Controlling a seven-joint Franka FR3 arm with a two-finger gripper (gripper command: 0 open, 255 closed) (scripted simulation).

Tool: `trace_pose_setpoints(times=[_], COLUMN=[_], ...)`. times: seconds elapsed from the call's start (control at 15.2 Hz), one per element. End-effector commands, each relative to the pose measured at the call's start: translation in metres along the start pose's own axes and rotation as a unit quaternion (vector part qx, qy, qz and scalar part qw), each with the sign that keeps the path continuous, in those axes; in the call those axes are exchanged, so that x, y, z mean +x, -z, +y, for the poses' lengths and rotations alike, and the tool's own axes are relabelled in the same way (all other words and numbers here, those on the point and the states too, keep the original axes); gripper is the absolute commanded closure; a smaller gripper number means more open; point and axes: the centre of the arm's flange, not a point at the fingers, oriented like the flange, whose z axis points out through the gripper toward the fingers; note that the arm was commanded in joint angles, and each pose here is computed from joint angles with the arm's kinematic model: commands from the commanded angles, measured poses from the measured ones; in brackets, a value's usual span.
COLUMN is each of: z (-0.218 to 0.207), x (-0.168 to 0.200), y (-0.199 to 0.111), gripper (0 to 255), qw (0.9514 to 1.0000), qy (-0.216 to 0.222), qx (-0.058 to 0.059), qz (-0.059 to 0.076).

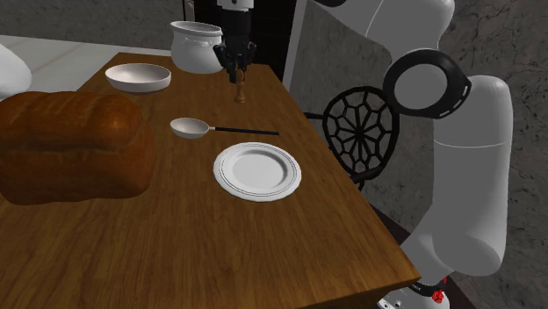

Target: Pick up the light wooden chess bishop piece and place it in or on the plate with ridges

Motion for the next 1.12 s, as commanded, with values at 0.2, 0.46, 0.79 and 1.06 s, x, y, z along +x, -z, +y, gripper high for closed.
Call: trace_pose_setpoints(times=[0.2,0.46,0.79,1.06], z=[-0.006,-0.033,-0.066,-0.092], x=[-0.014,-0.06,-0.117,-0.163], y=[0.021,0.023,0.025,0.027], gripper=[255,255,255,255], qw=[1.0,1.0,1.0,1.0], qy=[0.0,0.0,0.0,0.0], qx=[0.0,0.0,0.0,0.0], qz=[0.0,0.0,0.0,0.0])
